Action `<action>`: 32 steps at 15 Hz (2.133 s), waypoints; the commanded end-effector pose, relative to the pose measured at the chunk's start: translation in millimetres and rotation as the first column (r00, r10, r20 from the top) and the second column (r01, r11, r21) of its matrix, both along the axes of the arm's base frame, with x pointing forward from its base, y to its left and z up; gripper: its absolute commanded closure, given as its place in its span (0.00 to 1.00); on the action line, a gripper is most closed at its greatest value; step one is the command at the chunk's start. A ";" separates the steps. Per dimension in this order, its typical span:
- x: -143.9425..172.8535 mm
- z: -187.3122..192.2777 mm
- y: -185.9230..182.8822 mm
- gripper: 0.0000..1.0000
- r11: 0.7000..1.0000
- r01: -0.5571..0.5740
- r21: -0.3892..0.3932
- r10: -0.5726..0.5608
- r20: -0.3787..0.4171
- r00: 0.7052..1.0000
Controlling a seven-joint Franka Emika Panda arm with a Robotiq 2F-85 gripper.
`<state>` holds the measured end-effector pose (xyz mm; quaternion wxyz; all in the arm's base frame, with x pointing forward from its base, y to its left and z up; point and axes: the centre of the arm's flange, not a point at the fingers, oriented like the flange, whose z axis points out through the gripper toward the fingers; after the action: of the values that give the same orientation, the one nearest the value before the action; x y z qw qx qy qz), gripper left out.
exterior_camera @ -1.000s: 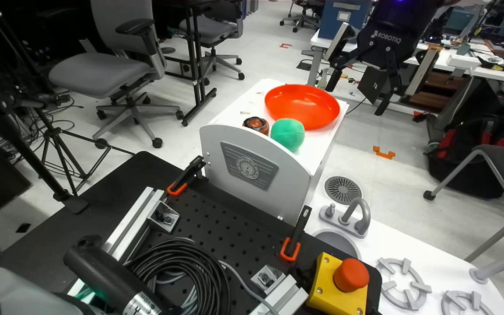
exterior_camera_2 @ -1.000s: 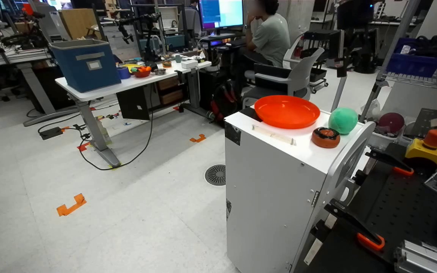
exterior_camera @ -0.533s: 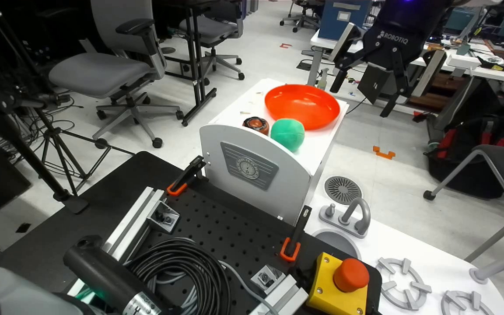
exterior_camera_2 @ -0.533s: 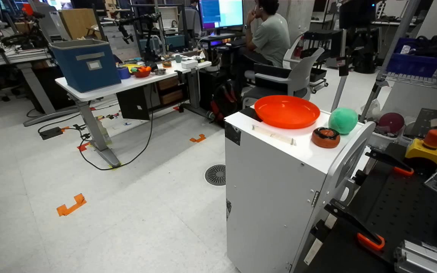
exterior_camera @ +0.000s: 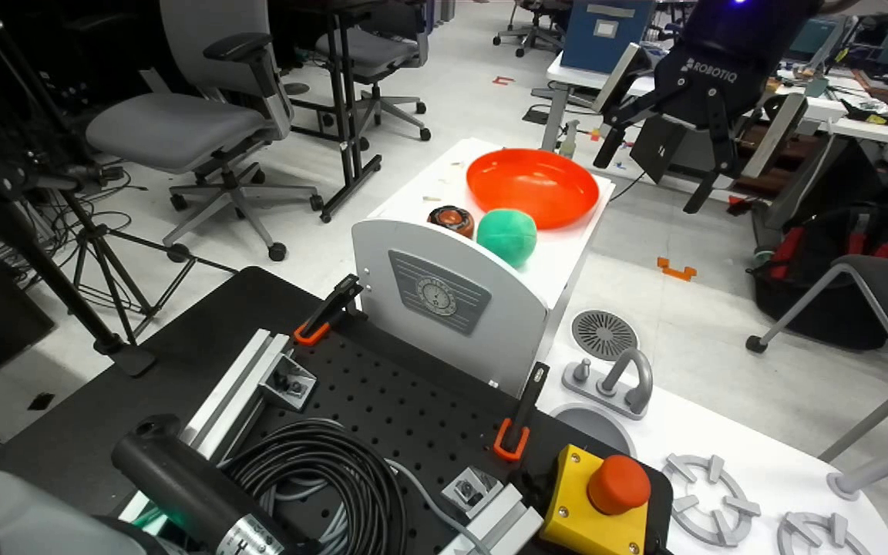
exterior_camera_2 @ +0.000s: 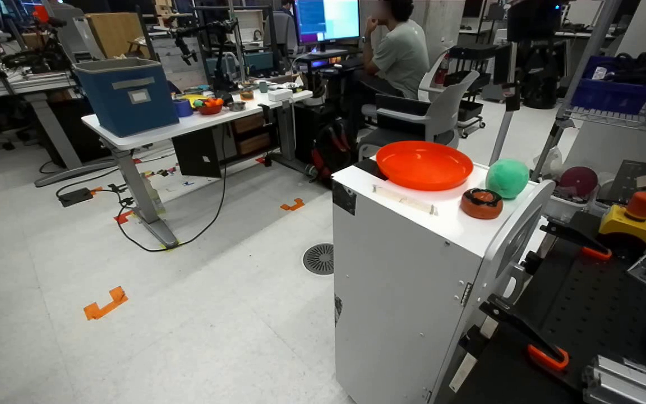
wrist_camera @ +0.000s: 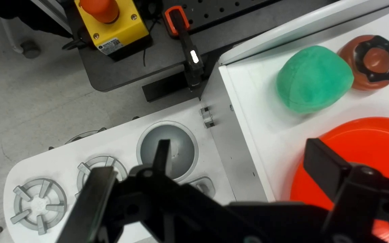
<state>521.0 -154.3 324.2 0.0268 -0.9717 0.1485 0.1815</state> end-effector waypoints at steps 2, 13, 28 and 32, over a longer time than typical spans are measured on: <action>2.9 6.3 4.2 0.00 1.000 -0.002 0.017 0.003 -0.017 1.000; 19.4 2.6 57.6 0.00 0.995 -0.098 0.036 0.099 -0.015 0.995; 28.9 -3.9 130.9 0.00 0.969 -0.239 0.067 0.240 -0.011 0.971; 28.6 -7.4 132.0 0.00 0.968 -0.242 0.070 0.244 -0.019 0.970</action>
<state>542.4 -25.2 316.0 0.0193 -0.9809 0.0274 0.1918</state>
